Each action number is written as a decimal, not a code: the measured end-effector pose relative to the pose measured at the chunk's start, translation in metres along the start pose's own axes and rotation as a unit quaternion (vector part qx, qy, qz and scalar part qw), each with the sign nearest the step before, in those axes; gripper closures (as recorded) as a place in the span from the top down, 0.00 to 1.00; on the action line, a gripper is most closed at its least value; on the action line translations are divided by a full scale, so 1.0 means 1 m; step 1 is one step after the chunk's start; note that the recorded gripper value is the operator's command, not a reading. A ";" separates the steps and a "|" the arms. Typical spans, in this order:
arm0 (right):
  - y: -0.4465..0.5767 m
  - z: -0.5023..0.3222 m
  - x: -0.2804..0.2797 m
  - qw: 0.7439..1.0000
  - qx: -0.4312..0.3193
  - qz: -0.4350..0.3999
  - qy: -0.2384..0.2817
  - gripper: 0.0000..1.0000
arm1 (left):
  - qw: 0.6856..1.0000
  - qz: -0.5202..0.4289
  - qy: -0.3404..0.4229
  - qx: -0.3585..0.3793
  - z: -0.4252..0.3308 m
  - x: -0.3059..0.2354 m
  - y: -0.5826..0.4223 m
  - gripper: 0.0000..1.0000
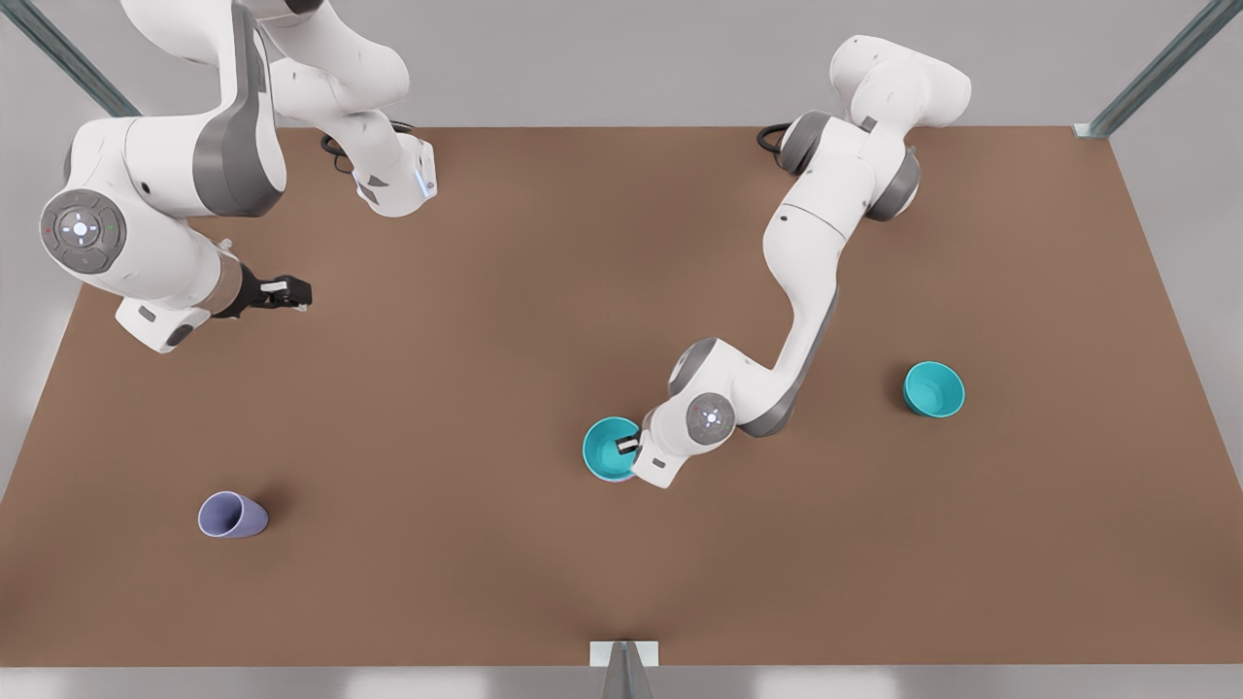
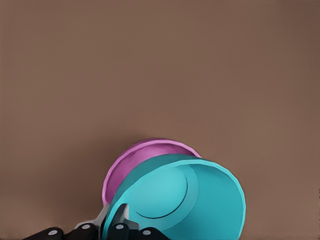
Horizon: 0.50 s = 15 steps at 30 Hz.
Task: Stack the blue bowl on the pink bowl
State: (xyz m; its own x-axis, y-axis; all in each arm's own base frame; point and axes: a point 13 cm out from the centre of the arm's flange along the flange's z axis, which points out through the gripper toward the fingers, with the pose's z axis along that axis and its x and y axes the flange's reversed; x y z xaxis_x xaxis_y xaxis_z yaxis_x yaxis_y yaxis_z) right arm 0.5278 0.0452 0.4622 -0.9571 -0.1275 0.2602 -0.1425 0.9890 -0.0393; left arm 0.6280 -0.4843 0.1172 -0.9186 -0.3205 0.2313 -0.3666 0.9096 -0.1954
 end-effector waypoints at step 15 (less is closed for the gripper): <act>-0.001 0.007 0.000 1.000 -0.003 -0.003 0.007 1.00 | 0.993 -0.053 -0.102 0.000 -0.308 -0.049 0.083 1.00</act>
State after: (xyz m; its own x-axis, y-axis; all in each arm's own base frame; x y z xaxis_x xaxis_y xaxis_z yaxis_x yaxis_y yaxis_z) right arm 0.5264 0.0437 0.4552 -0.9524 -0.1328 0.2743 -0.1473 0.9885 -0.0328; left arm 0.6880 -0.3118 0.3831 -0.8860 -0.4606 0.0524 -0.4621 0.8684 -0.1797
